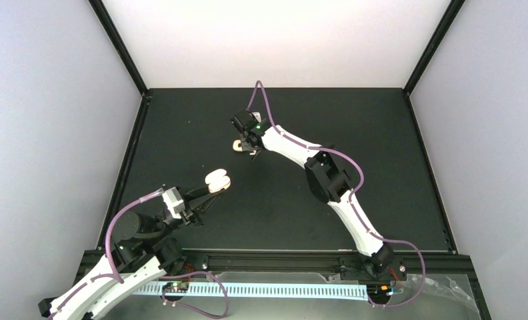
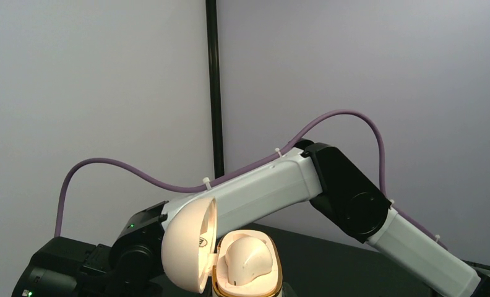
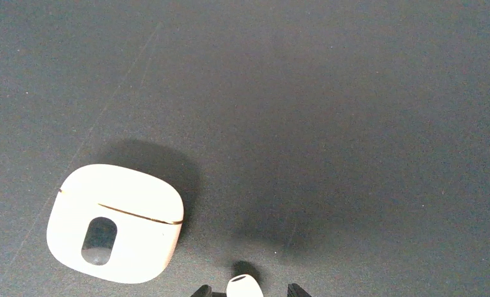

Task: Insert the wireless bluetooth earbuds into the charging case
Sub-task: Move the earbud to the center of the board.

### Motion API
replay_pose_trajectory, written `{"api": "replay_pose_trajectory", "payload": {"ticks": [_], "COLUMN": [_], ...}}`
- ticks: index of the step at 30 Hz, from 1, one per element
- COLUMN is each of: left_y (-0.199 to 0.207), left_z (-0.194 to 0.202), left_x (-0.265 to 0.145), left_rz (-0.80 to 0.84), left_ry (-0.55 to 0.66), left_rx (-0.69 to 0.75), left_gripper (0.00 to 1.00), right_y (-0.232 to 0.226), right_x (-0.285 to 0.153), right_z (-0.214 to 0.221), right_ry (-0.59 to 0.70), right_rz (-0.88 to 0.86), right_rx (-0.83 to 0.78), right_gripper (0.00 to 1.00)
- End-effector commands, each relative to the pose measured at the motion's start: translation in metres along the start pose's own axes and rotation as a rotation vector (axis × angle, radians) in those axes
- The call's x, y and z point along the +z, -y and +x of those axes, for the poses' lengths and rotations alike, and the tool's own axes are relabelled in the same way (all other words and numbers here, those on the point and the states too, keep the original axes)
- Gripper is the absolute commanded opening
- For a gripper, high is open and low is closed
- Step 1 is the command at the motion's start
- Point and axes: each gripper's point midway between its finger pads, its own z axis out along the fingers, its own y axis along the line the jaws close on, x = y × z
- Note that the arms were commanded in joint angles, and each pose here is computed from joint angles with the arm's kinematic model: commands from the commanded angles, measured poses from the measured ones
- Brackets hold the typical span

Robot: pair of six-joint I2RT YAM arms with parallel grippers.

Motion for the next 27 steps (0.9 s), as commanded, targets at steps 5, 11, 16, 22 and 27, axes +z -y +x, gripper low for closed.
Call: {"api": "replay_pose_trajectory", "payload": {"ticks": [5,11,16,22,27], "left_y": [0.001,0.000,0.000,0.000,0.001], "left_z": [-0.002,-0.002,-0.002,-0.003,-0.004], "left_x": [0.001,0.001,0.000,0.000,0.000], "left_rz": [0.002,0.001,0.000,-0.001,0.001], "left_ry": [0.000,0.001,0.001,0.005,0.007], "left_rx": [0.014,0.017,0.017,0.017,0.017], "left_gripper": [0.02,0.02,0.02,0.02,0.02], "right_y": [0.002,0.004,0.005,0.009,0.015], "right_x": [0.011,0.018,0.020,0.020,0.010], "right_z": [0.004,0.010,0.015,0.025,0.034], "right_ry": [-0.014,-0.030,-0.043,-0.062,-0.065], "right_rz": [0.014,0.024,0.032,0.025,0.019], "right_rx": [-0.025,-0.037,-0.044,-0.045,-0.050], "right_gripper": [0.29,0.26,0.24,0.16,0.13]}}
